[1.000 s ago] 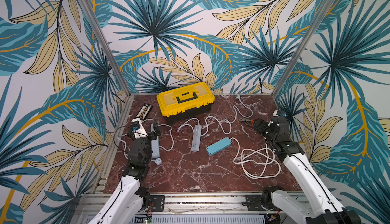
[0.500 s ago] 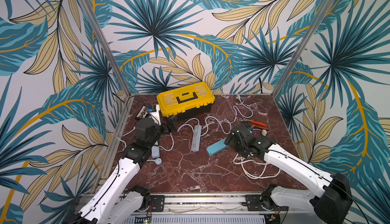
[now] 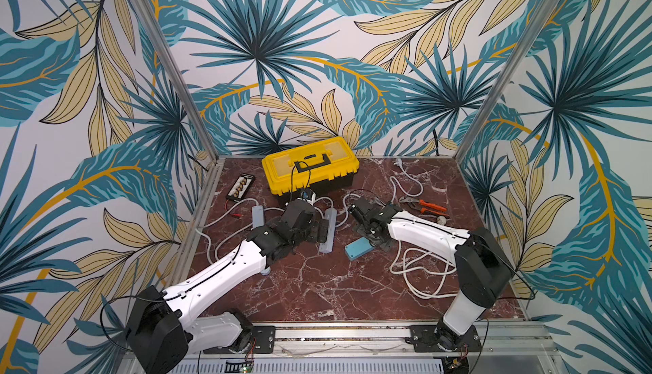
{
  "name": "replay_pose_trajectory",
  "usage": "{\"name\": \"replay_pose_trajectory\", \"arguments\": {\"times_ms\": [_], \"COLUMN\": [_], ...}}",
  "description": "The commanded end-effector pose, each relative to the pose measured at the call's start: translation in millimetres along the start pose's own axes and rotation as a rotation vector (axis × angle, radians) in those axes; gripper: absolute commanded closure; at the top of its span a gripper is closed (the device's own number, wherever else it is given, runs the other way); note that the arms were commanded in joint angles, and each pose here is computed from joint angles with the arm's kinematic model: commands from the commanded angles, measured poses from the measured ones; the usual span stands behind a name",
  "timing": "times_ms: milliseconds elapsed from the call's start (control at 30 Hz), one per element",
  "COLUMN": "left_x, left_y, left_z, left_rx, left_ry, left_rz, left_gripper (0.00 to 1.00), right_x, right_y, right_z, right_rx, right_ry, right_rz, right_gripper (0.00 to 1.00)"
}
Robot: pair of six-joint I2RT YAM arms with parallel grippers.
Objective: Wrap the cord around the power strip
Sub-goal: Pick up the power strip from the center of the board.
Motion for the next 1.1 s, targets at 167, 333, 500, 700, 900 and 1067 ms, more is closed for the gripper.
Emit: {"name": "replay_pose_trajectory", "arguments": {"times_ms": [167, 333, 500, 700, 900, 1067], "left_x": [-29, -36, -32, -33, -9, -8], "left_y": [-16, -16, -3, 9, 41, 48], "left_z": [31, 28, 20, -2, -55, -99], "left_rx": [-0.162, -0.137, -0.089, -0.153, -0.146, -0.226], "left_ry": [-0.049, -0.026, -0.003, 0.153, 0.291, 0.509], "left_rz": [-0.071, -0.017, 0.132, 0.242, 0.451, 0.497], "left_gripper": [0.03, 0.12, 0.14, 0.06, 0.06, 0.04], "right_x": [35, 46, 38, -4, -41, -75], "right_y": [7, 16, 16, 5, 5, -6], "right_z": [-9, -20, -25, -30, -29, -23], "right_rx": [0.01, 0.008, -0.013, -0.057, -0.086, -0.045], "right_ry": [0.098, 0.108, 0.038, -0.104, -0.232, -0.351], "right_rz": [0.018, 0.043, 0.048, 0.031, 0.088, 0.073], "right_gripper": [0.12, 0.33, 0.5, 0.61, 0.7, 0.73]}}
Point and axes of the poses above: each gripper's point midway between its finger pads, its own x axis out along the fingers, its own z axis along the line the jaws close on, y = z × x, the point moved 3 cm from there along -x, back along the fingers, and after that the axes turned 2 degrees about x, right-handed, at the moved point
